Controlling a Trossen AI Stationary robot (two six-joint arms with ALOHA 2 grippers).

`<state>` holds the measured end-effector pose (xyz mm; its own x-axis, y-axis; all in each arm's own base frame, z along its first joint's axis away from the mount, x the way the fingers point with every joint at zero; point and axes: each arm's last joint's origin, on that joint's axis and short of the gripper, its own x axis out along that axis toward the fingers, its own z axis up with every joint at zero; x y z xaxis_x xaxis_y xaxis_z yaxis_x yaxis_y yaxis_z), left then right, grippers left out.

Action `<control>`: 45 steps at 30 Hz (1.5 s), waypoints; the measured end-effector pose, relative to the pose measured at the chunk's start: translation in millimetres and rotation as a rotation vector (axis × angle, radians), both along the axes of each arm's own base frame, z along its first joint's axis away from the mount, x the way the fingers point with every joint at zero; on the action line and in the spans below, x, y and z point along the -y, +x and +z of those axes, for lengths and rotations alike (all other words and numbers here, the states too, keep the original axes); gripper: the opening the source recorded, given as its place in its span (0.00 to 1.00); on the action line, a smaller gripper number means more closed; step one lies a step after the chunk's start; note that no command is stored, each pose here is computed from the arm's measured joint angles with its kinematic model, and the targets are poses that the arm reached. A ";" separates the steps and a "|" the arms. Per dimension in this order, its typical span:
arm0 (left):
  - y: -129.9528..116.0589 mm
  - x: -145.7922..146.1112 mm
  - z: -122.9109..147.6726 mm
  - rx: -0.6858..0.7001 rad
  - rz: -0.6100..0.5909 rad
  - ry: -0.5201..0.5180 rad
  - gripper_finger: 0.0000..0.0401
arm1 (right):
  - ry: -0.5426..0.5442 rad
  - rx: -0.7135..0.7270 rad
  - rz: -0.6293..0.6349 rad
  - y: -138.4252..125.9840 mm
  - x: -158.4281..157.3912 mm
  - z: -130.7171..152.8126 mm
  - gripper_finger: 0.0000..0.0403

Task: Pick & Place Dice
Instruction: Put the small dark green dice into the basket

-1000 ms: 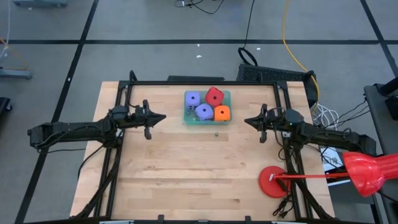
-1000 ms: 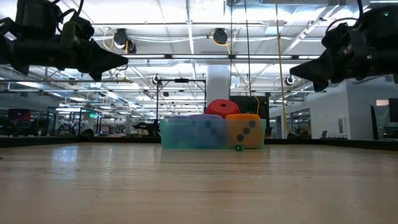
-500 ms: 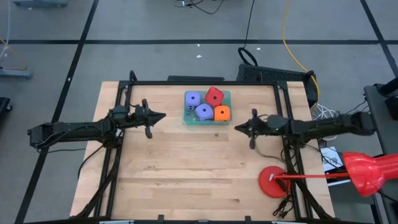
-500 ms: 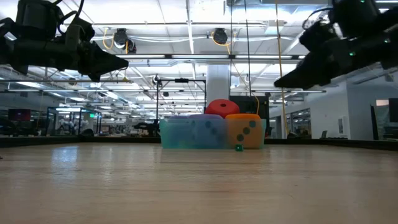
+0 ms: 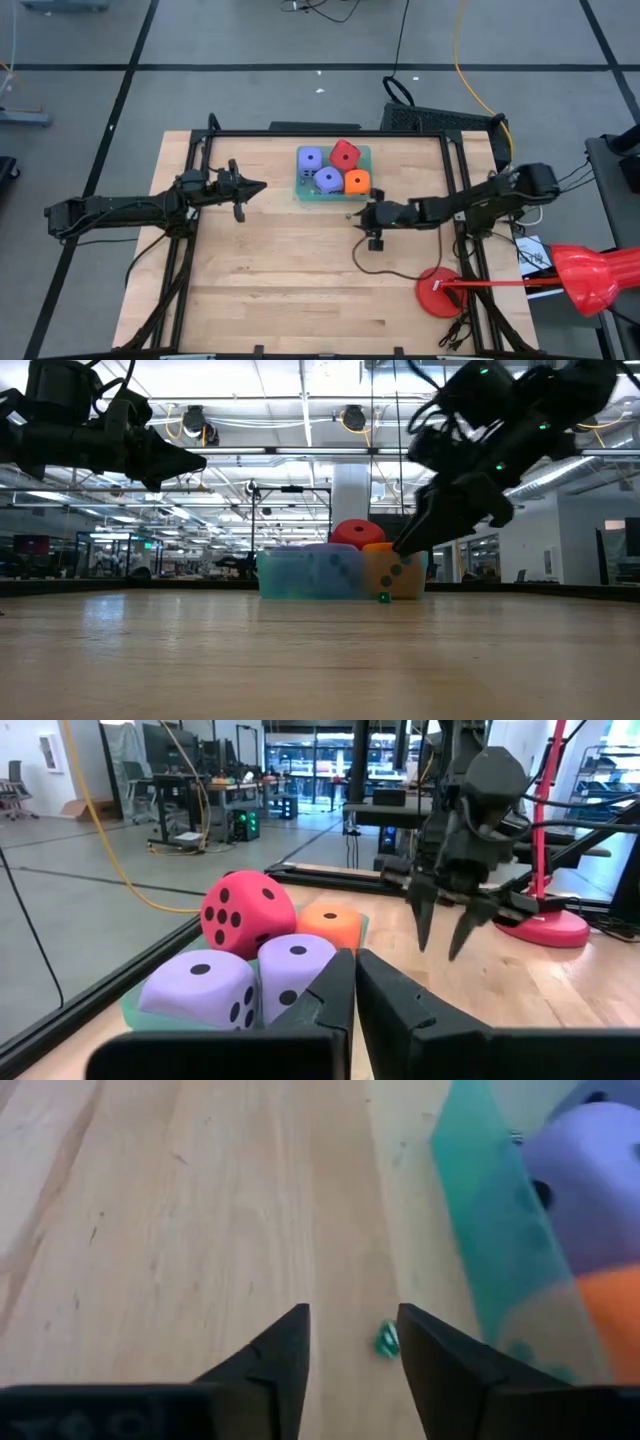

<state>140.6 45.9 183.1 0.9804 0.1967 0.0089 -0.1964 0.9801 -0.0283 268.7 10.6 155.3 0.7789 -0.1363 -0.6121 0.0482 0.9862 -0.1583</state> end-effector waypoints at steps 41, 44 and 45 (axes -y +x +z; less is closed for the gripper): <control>0.0 0.2 -2.3 -0.023 -0.006 -0.010 0.08 | 0.100 -0.088 -0.303 30.2 15.7 -34.1 0.37; 0.1 0.3 -2.4 -0.022 -0.011 -0.012 0.08 | 0.091 -0.104 -0.308 29.8 15.7 -37.3 0.37; 0.1 0.3 -2.3 -0.022 -0.011 -0.014 0.08 | 0.093 -0.108 -0.304 29.5 15.4 -37.7 0.37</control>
<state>140.6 45.6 180.8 0.9825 0.1856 -0.0149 -0.1861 0.9818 -0.0376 298.2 -4.8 117.7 0.6413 -0.2923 -0.7094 0.3303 0.9397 -0.0886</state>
